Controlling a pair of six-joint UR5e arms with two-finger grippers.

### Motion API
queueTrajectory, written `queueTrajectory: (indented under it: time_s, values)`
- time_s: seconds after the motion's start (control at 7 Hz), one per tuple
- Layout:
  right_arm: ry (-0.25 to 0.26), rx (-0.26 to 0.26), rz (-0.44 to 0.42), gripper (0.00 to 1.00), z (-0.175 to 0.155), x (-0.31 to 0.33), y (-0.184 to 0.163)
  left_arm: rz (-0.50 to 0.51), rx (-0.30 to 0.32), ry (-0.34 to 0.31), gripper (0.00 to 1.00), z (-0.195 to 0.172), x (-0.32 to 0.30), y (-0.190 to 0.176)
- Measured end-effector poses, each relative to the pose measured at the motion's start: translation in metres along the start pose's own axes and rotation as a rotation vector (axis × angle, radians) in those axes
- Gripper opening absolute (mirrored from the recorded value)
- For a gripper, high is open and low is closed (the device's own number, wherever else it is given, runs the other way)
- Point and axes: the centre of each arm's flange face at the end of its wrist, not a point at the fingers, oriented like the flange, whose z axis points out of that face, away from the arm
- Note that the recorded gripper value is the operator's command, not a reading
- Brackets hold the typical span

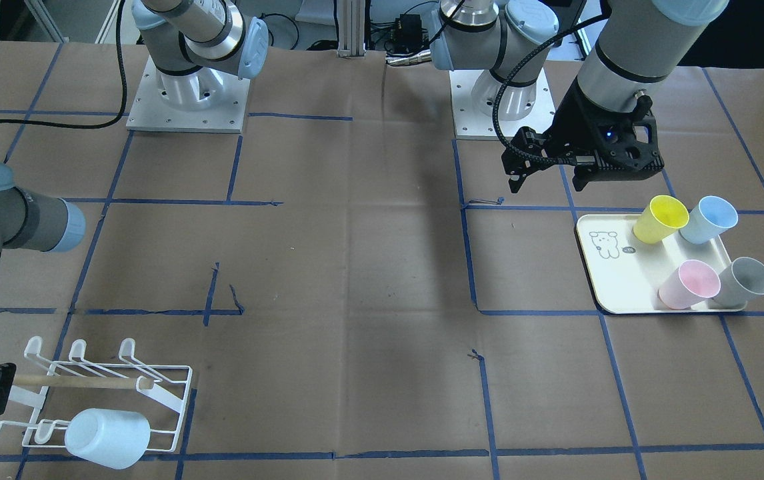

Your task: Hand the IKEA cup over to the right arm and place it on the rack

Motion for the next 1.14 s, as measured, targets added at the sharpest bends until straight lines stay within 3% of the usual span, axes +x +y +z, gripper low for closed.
queueTrajectory:
  time_s: [0.29, 0.43, 0.57, 1.14]
  values:
    - [0.001, 0.002, -0.003, 0.28, 0.007, -0.008, 0.017, -0.010, -0.005, -0.035, 1.00, 0.005, 0.009, 0.004]
    - [0.009, -0.007, 0.000, 0.39, 0.008, -0.012, 0.023, -0.001, 0.000, -0.041, 1.00, 0.005, 0.016, 0.005]
    - [0.011, -0.019, 0.003, 0.99, 0.006, -0.015, 0.028, 0.006, 0.007, -0.042, 1.00, 0.004, 0.018, 0.006]
    - [0.014, -0.024, 0.010, 1.00, -0.001, -0.015, 0.022, 0.019, 0.036, -0.040, 1.00, -0.003, 0.017, 0.005]
